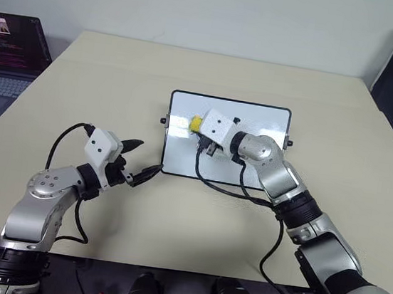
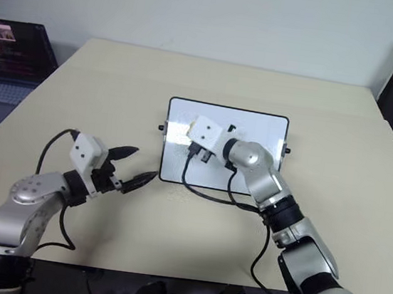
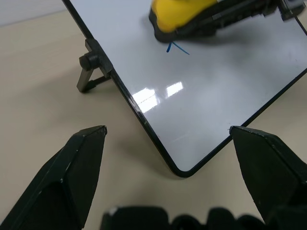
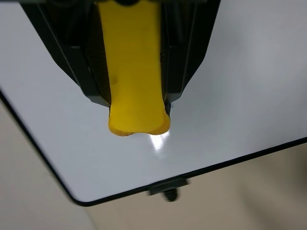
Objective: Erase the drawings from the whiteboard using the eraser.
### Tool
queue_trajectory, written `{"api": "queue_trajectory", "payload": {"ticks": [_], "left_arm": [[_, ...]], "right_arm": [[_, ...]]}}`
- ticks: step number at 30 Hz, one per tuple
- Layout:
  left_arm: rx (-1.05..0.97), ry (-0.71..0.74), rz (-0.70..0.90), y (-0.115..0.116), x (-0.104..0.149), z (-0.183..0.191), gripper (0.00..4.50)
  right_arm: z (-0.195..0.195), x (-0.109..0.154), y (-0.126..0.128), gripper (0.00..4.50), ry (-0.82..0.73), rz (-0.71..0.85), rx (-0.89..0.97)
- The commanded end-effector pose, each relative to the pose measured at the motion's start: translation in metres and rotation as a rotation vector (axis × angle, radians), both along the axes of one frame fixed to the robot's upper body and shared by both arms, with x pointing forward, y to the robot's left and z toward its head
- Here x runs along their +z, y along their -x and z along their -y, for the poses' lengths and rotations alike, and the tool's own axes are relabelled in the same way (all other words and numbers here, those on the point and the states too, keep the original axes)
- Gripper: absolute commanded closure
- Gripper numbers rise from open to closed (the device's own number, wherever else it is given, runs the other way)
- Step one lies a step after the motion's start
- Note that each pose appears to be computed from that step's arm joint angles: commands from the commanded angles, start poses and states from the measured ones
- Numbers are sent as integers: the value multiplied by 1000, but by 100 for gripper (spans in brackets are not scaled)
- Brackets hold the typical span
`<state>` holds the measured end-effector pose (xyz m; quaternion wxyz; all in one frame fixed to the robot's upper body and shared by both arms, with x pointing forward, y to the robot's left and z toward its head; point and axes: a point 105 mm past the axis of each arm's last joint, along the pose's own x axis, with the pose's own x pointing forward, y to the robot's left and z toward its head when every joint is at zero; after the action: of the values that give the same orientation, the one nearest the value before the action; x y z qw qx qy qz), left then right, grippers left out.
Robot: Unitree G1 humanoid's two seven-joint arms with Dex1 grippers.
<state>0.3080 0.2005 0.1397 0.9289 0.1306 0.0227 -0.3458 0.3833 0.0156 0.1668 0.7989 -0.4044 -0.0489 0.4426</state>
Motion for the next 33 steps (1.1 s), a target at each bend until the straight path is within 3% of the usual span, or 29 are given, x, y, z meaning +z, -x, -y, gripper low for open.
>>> {"api": "queue_trajectory", "payload": {"ticks": [1,7,14,17,22,25,30,33], "left_arm": [[-14,-3,31,2,2,-3,0],[-32,1,33,2,0,-1,0],[-40,1,35,2,3,2,0],[-44,1,36,2,4,4,0],[-52,0,35,2,6,7,0],[-55,-1,34,2,7,9,0],[-57,1,35,2,9,12,0],[-59,1,35,2,10,14,0]], "right_arm": [[10,-19,1,340,97,-28,-8],[21,19,-30,340,6,162,-176],[22,-22,-5,340,154,-20,-26],[21,-26,1,340,182,-30,11],[28,23,-32,340,32,203,-186],[28,33,-36,340,-2,249,-205],[27,7,-28,340,76,134,-146],[21,-23,-4,340,180,5,-8]]}}
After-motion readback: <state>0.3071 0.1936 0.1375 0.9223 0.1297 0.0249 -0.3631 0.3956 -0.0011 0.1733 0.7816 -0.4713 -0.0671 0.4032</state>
